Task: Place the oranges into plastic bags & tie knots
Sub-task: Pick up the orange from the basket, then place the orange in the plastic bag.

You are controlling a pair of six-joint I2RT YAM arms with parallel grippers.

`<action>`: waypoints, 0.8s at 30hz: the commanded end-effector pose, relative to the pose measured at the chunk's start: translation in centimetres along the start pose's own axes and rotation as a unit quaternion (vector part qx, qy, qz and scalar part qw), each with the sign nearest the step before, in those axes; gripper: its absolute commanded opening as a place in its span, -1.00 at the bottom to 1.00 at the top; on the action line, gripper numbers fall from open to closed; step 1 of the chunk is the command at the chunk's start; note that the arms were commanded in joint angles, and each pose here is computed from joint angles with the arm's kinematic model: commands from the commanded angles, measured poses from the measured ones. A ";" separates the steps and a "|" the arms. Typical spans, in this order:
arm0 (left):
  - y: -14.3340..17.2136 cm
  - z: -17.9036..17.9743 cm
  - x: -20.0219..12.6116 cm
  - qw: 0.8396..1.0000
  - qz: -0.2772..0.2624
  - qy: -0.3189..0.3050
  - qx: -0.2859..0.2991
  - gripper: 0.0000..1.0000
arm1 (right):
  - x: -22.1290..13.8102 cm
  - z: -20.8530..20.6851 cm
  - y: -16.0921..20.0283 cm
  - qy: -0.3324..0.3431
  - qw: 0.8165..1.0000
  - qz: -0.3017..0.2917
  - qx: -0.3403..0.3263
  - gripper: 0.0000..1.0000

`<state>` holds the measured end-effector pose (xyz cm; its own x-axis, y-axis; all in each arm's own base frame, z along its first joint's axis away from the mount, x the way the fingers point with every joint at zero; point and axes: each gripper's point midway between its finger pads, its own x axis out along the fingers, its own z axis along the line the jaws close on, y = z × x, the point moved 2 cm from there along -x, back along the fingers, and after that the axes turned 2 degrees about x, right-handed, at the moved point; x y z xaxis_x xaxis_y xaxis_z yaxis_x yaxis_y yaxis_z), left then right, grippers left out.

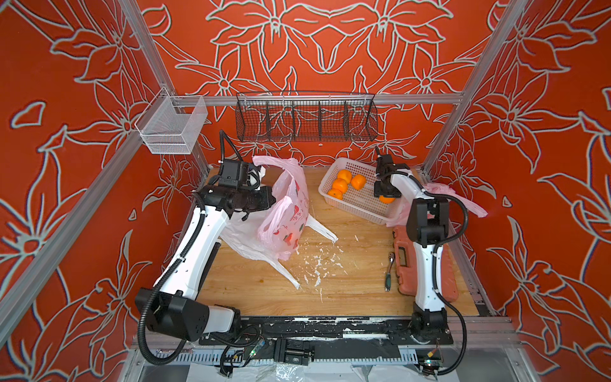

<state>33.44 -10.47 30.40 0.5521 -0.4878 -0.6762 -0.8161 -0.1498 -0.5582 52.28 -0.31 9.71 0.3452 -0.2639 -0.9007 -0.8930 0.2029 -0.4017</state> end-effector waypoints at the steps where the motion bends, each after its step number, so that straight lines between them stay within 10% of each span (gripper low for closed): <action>1: -0.6 -0.6 -0.9 0.999 -0.005 0.034 -0.015 -1.00 | -6.5 0.8 -1.4 -0.072 0.995 -0.061 0.045 0.00; 16: -2.5 -2.6 -3.4 0.992 -0.026 0.119 -0.042 -1.00 | -23.5 0.8 4.7 -0.252 0.947 -0.166 0.109 -0.06; 24: -1.4 -2.6 -3.2 0.991 -0.019 0.128 -0.036 -1.00 | -30.7 7.3 10.7 -0.453 0.874 -0.158 0.080 -0.07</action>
<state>33.09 -10.77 33.41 0.5211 -0.6570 -0.5448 -0.8293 -0.2387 -0.5053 35.14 13.01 29.60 0.7367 0.3291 -0.5908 -0.6762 0.3647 -0.6401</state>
